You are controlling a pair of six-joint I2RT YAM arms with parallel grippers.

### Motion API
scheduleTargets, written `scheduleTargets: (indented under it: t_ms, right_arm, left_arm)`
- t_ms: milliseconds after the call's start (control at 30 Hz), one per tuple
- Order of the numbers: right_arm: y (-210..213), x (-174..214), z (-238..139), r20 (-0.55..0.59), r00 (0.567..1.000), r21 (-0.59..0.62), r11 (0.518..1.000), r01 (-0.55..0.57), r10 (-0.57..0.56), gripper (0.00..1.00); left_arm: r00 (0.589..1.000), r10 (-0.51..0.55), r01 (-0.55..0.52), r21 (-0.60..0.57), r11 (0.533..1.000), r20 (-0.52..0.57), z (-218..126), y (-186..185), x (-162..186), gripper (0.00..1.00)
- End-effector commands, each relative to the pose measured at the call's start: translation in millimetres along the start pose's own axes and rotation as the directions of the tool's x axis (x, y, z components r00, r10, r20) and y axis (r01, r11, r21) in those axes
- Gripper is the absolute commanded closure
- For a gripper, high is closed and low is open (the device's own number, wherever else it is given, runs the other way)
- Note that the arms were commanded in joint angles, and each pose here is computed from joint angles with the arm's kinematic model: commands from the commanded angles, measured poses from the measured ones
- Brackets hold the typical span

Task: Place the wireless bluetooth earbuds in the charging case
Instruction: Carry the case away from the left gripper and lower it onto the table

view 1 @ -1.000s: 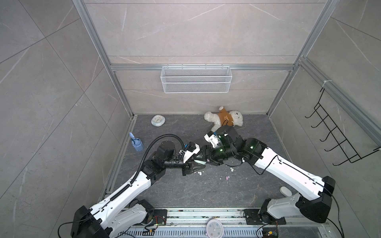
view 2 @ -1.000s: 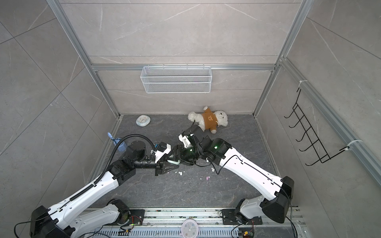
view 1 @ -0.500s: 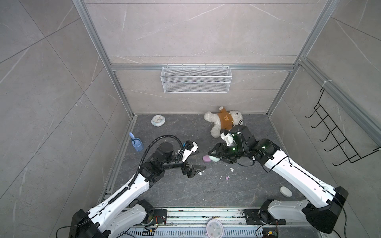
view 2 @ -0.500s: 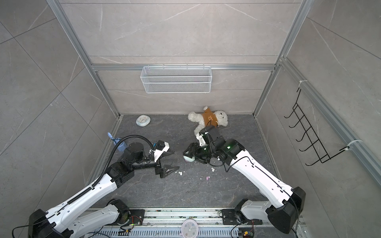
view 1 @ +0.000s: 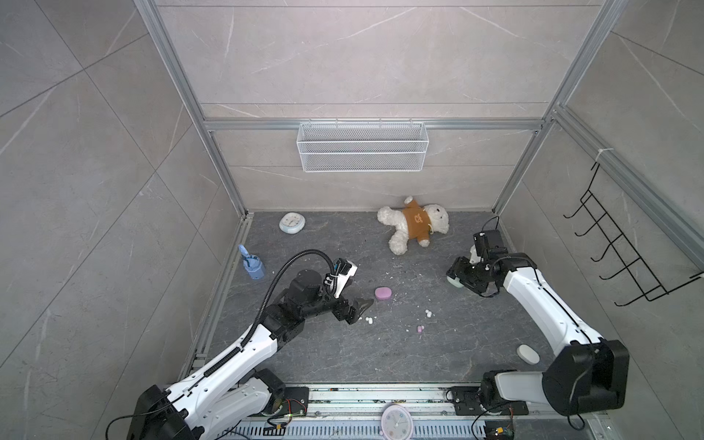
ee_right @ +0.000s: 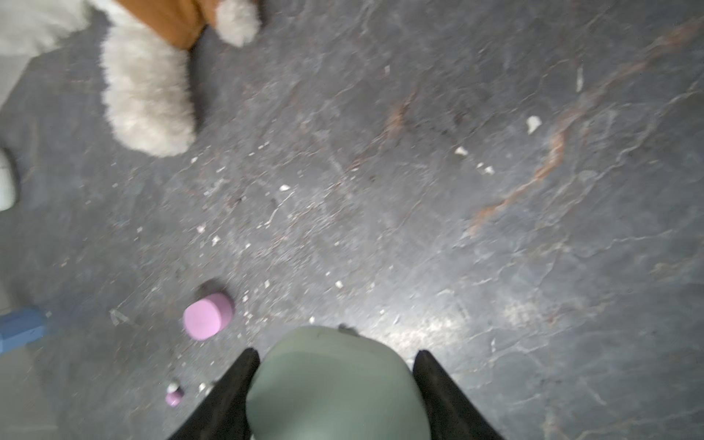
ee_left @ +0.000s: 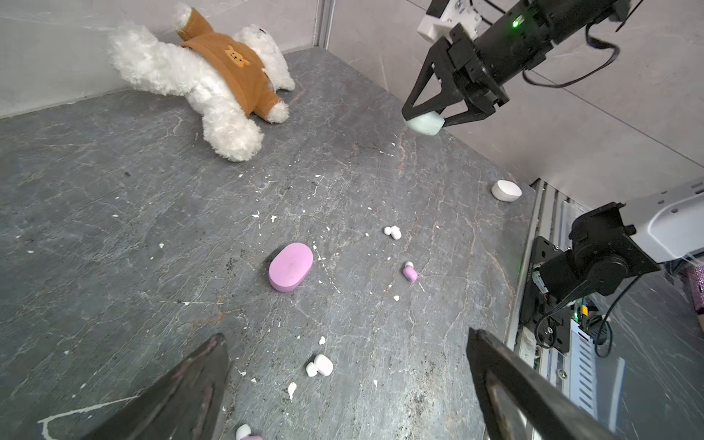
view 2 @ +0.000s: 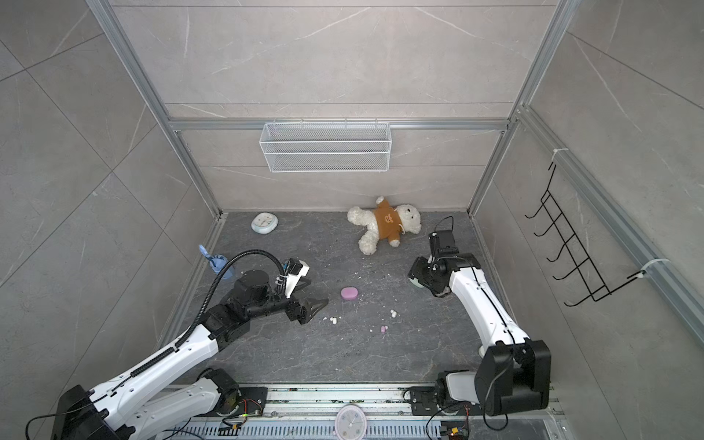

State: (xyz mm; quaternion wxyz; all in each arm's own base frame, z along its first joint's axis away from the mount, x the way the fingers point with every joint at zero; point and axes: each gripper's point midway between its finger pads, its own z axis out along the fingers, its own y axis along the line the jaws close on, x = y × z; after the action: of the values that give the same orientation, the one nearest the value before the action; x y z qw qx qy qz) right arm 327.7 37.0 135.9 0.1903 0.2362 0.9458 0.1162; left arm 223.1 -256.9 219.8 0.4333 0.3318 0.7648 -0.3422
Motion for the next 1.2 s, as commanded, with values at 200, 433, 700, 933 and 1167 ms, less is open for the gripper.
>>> scheduleTargets:
  t_ms: [200, 433, 700, 933, 1167]
  right_arm:
    - [-42.6, -45.4, 70.2, 0.051, 0.998, 0.129, 0.991, -0.033, 0.026, 0.55]
    - [-53.7, -42.3, 104.4, 0.0, 0.999, 0.17, 0.985, -0.043, 0.044, 0.54]
    - [-56.8, -33.0, 119.2, -0.047, 0.997, 0.173, 0.983, -0.056, 0.065, 0.42]
    - [-49.0, -31.4, 105.9, -0.051, 0.996, 0.14, 0.988, -0.061, 0.069, 0.15]
    - [-41.1, -31.4, 59.6, -0.02, 0.998, 0.116, 0.992, -0.05, 0.052, 0.01]
  left_arm:
    - [0.999, -0.043, 0.045, -0.063, 0.997, 0.025, -2.1, 9.6, -2.8, 0.0]
    - [0.997, -0.069, 0.074, -0.118, 0.99, 0.044, -3.7, 20.0, -1.7, 0.0]
    - [0.996, -0.085, 0.085, -0.102, 0.991, 0.01, 2.9, 18.9, 0.7, 0.0]
    - [0.997, -0.077, 0.078, -0.101, 0.992, 0.01, 0.8, 18.1, -1.4, 0.0]
    - [0.997, -0.074, 0.075, -0.108, 0.991, 0.01, -2.1, 18.1, -0.8, 0.0]
